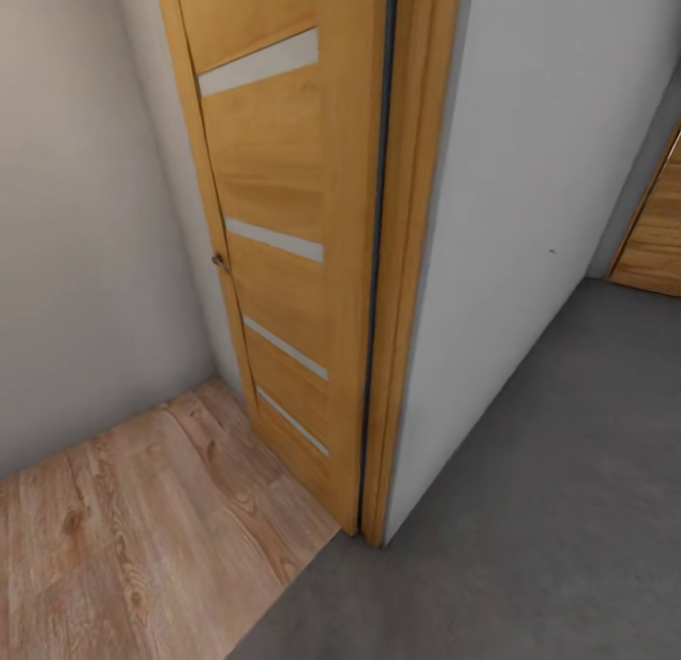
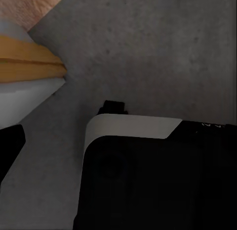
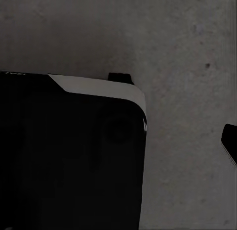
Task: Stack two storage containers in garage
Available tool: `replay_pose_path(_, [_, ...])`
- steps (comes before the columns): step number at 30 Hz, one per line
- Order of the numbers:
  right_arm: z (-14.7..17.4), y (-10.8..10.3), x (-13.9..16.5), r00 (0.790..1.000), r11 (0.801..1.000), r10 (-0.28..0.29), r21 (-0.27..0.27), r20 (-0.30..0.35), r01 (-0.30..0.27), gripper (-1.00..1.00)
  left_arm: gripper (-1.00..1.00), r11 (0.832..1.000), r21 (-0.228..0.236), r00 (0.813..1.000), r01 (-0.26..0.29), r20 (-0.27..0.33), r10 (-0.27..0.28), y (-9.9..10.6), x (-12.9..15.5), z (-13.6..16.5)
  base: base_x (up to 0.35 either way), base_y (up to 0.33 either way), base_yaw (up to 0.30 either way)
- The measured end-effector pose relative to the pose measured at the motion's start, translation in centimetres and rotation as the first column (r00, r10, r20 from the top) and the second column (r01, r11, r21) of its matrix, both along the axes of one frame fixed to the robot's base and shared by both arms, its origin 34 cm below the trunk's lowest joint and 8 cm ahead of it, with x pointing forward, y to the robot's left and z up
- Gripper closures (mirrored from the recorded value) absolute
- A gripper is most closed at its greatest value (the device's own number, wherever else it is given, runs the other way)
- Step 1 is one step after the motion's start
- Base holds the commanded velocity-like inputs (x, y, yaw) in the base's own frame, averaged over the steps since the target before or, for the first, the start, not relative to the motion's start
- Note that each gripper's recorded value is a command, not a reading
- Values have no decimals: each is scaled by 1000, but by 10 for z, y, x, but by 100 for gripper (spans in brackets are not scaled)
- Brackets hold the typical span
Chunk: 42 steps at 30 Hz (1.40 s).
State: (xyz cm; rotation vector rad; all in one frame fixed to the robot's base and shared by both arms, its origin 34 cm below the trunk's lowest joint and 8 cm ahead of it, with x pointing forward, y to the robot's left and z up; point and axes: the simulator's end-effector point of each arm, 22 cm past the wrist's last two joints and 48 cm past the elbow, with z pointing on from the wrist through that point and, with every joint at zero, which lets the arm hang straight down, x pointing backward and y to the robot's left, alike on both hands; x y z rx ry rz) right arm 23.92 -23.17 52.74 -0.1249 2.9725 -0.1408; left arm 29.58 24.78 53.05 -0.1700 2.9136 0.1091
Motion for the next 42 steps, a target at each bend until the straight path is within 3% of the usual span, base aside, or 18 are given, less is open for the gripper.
replay_pose_path(14, [0,0,0,1000,1000,1,0,-1,-1,-100,-100,1000,0,1000,-1,0,1,0,0,0,276,0,-1])
replay_pose_path(27, [0,0,0,1000,1000,6,0,0,-6,-100,-100,1000,-1,1000,-1,2,1,-1,1,0,27,-2,135])
replay_pose_path(42, [0,0,0,1000,1000,6,0,0,-6,-100,-100,1000,-1,1000,-1,0,1,0,0,0,156,-207,26])
